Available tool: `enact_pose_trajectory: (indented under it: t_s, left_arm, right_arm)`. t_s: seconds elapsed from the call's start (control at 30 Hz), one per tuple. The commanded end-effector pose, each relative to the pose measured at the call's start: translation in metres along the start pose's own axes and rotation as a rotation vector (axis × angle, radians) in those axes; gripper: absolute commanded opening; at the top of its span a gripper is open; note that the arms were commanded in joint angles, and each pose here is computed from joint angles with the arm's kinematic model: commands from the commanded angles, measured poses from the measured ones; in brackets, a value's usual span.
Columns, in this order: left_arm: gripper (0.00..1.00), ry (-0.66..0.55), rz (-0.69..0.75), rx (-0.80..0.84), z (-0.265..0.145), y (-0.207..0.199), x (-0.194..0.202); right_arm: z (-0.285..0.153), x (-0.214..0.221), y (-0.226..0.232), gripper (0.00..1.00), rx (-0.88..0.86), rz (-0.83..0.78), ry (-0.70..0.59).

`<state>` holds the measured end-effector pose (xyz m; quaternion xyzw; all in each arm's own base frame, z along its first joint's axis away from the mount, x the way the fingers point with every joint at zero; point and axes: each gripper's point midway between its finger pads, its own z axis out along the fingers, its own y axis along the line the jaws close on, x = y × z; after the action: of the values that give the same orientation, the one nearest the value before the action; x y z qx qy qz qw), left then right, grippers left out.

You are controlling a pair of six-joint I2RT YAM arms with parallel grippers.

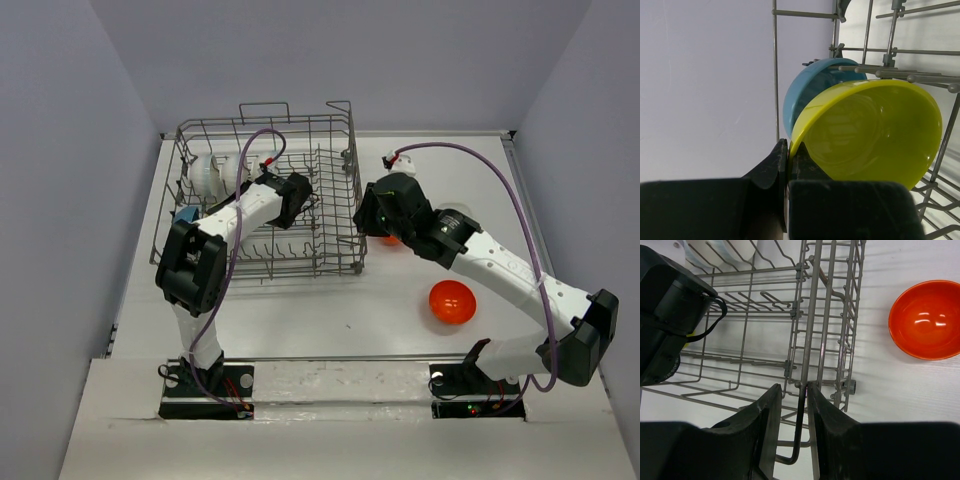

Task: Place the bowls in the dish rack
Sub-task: Insert the bowl into the dish rack.

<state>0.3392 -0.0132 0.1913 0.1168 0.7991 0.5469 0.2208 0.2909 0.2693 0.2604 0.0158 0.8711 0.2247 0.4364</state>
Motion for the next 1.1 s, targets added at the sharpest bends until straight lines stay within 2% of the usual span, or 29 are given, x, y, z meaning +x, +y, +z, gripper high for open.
enact_pose_trajectory:
  t_s: [0.0,1.07]
  left_arm:
    - [0.00,-0.004,-0.008,-0.016,-0.001,0.011,0.004]
    - [0.00,0.012,0.085,0.030,0.002,-0.024,0.006]
  right_arm:
    - [-0.003,-0.006,0.017,0.33,-0.080,0.014,-0.022]
    - [-0.001,0.001,0.011,0.33,-0.065,0.005,-0.014]
